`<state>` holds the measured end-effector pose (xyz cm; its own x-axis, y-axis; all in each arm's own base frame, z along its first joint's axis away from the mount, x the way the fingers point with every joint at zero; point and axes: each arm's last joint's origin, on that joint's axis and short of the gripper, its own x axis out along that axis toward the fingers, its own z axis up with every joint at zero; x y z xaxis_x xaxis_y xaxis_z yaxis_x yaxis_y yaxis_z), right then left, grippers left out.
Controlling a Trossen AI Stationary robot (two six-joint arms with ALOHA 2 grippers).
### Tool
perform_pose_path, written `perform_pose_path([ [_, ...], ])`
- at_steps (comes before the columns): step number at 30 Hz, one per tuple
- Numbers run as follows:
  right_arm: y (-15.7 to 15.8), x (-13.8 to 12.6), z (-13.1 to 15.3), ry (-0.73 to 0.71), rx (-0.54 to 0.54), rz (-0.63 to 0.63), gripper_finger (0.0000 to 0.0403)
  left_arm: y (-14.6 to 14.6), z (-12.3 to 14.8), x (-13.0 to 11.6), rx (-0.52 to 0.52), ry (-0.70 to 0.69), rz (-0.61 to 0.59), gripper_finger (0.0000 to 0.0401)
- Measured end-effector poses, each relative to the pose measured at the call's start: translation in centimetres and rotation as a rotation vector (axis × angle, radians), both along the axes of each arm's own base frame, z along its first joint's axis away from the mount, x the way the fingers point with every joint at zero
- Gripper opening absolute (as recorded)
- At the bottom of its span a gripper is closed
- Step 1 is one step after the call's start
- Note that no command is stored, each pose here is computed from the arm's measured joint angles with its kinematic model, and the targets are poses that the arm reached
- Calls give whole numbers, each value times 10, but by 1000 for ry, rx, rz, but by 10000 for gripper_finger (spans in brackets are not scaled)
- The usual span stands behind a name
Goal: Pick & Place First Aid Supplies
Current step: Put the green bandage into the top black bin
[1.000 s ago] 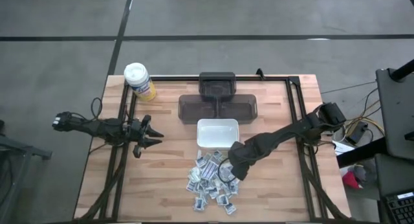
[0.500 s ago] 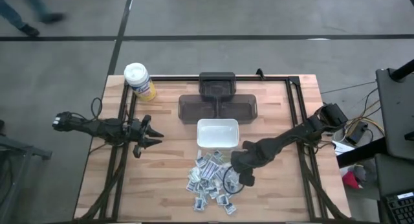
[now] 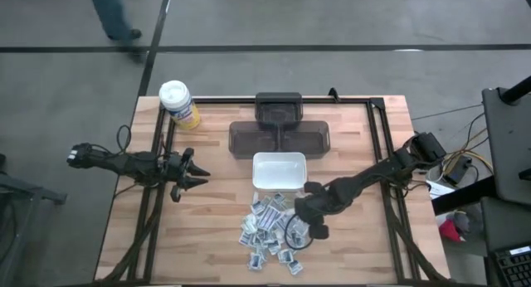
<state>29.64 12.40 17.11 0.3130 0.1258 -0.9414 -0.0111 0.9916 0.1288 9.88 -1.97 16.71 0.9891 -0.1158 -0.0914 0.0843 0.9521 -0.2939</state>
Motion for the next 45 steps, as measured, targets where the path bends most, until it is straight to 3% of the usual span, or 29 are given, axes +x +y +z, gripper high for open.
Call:
perform_pose_path([
  [30,2,5,-19,29,-51,32,146,0,0,0,0,0,0,115],
  [45,3,7,-28,52,-65,31,121,0,0,0,2,0,0,115],
])
